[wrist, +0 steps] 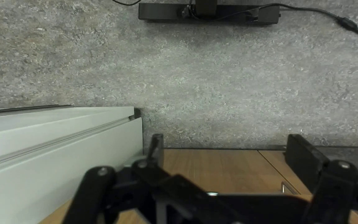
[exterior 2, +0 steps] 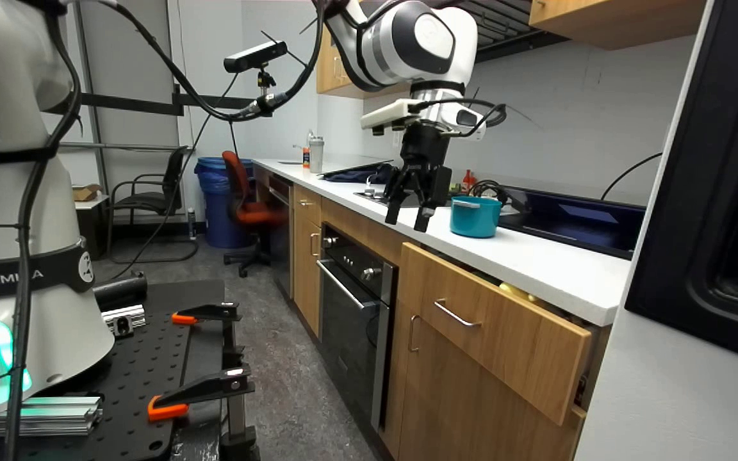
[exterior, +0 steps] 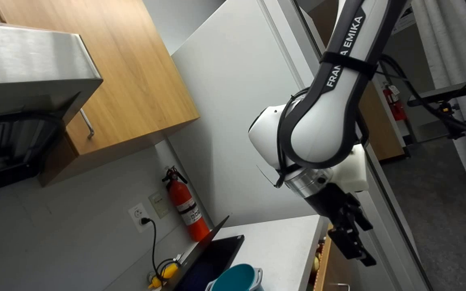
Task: Open the top drawer of the cabinet to the right.
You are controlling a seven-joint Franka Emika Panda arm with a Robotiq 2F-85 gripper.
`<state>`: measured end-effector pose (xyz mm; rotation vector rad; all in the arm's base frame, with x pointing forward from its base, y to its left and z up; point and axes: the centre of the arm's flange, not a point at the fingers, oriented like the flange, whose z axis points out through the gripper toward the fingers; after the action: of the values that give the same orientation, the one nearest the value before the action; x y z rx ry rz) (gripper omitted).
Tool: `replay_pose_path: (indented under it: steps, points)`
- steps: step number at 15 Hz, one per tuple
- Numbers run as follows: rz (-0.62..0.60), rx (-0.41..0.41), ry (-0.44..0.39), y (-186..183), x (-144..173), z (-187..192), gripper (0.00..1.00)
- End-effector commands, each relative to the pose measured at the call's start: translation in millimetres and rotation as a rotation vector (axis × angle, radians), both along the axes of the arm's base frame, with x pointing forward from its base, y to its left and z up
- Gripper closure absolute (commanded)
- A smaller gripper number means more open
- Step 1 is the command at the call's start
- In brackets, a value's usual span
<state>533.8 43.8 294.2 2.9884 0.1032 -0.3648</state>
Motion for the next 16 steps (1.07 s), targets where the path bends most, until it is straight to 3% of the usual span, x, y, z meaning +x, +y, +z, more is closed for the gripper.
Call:
replay_pose_path:
  steps: [1,7,8,9,16]
  points:
    - [0.052,0.03,0.001,3.3,30.8,-7.9,0.0]
    - [0.1,0.082,-0.03,2.8,61.4,-8.3,0.0]
    - [0.105,0.088,-0.033,2.7,65.2,-9.1,0.07]
    - [0.109,0.097,-0.038,2.4,68.5,-10.2,0.26]
    - [0.119,0.144,-0.117,-4.1,74.7,-23.7,0.8]
